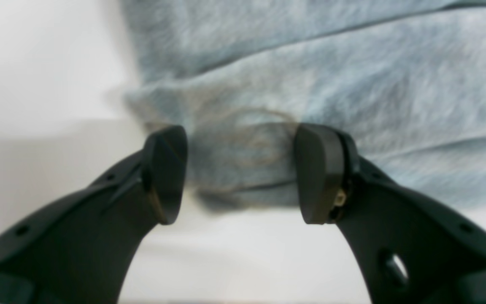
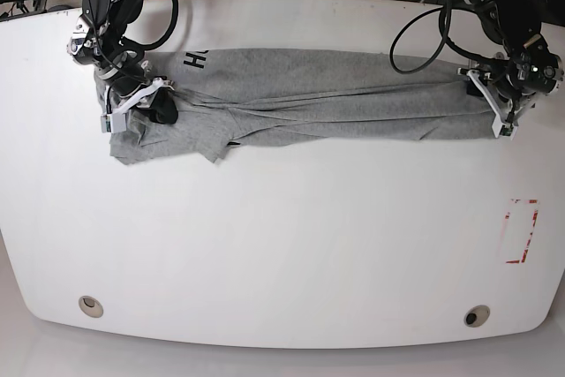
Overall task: Fold the T-shirt properly
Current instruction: 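Hold with the right gripper and adjust the left gripper's grip on the folded edge, then fold the shirt's end with the left gripper toward the right gripper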
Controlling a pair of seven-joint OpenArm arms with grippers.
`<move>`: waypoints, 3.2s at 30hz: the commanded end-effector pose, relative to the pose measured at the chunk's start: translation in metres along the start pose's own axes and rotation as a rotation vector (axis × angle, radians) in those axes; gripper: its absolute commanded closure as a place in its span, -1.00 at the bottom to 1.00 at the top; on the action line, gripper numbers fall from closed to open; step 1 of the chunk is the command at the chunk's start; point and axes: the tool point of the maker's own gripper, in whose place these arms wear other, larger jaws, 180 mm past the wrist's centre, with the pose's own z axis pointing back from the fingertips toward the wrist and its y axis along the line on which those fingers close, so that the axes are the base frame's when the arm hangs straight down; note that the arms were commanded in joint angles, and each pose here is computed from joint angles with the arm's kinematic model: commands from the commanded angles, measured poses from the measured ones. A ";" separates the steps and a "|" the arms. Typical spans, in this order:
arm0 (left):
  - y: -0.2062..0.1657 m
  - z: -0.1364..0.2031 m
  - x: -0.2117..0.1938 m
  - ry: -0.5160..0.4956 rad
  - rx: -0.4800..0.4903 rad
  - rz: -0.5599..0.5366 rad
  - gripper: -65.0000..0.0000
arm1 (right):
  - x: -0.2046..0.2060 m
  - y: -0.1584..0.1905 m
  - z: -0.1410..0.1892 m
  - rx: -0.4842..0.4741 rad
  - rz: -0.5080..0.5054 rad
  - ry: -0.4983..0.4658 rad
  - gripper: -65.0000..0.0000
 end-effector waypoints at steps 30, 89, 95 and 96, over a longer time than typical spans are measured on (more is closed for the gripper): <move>0.022 0.055 0.050 -0.308 -0.113 0.086 -0.53 | -0.024 -0.009 0.004 -0.039 0.018 0.132 0.64; -0.010 0.062 0.069 -0.380 -0.247 0.002 0.83 | -0.024 -0.011 0.005 -0.043 0.023 0.134 0.64; -0.065 0.085 0.086 -0.436 -0.281 -0.171 0.82 | -0.026 -0.011 0.005 -0.042 0.019 0.137 0.64; -0.077 0.085 0.086 -0.436 -0.302 -0.202 0.82 | -0.026 -0.011 0.005 -0.042 0.019 0.137 0.64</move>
